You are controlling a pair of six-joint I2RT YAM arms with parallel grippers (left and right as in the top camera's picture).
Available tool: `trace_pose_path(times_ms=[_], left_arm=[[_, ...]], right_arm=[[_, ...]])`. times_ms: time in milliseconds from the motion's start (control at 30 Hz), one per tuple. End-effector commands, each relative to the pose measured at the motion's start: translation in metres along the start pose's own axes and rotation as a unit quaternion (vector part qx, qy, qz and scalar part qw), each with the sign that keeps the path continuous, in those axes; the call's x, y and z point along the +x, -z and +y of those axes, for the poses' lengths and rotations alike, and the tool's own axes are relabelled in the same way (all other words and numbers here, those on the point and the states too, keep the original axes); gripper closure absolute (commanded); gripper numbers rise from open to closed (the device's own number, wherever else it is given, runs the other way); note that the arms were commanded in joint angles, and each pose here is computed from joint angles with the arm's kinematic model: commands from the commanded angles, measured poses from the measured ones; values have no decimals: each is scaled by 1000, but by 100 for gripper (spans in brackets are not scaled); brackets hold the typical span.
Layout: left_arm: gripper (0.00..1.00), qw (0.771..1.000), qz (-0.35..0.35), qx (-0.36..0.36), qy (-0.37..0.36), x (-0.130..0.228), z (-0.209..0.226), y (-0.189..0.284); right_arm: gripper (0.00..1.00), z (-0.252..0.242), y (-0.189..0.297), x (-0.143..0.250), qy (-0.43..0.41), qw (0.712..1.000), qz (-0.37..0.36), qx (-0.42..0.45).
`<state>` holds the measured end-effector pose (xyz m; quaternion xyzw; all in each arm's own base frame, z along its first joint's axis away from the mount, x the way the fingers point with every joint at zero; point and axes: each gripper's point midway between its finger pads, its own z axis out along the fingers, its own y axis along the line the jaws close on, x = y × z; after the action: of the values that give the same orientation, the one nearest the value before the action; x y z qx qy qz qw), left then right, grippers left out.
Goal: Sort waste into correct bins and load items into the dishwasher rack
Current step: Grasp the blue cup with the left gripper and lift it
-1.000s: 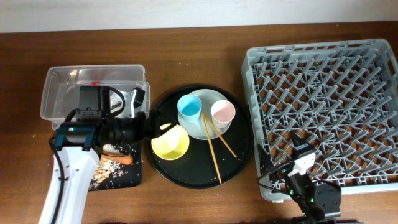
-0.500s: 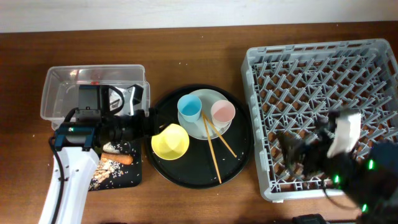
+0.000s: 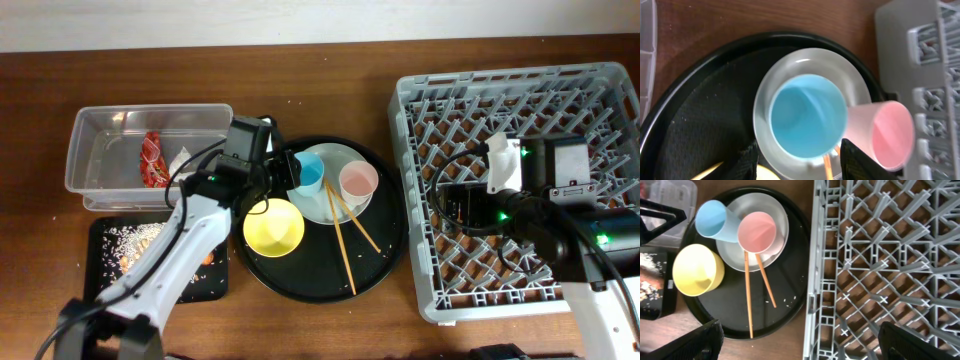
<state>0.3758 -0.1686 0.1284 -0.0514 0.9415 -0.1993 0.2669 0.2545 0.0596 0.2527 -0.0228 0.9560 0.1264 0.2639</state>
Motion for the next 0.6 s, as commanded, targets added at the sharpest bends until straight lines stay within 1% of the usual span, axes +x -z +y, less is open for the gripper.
trace_pose_path(times_ms=[0, 67, 167, 233, 367, 467, 567], left_arm=[[49, 1000, 11, -25, 7, 4, 11, -24], [53, 999, 20, -29, 8, 8, 15, -34], [69, 999, 35, -33, 9, 15, 19, -43], [71, 999, 33, -32, 9, 14, 18, -43], [74, 998, 46, -37, 1, 25, 15, -47], [84, 998, 44, -41, -1, 25, 16, -49], [85, 997, 40, -58, -2, 24, 23, -50]], right_arm=[[2, -6, 3, -3, 5, 1000, -5, 20], [2, -6, 2, -2, 4, 1000, -1, 21], [2, -6, 2, -1, 4, 1000, 1, 21], [2, -6, 2, 0, 3, 1000, 2, 21], [2, -7, 2, 5, 1, 1000, 12, 23], [2, -11, 2, 7, 1, 999, 17, 34], [2, -11, 3, 12, -1, 999, 26, 35]])
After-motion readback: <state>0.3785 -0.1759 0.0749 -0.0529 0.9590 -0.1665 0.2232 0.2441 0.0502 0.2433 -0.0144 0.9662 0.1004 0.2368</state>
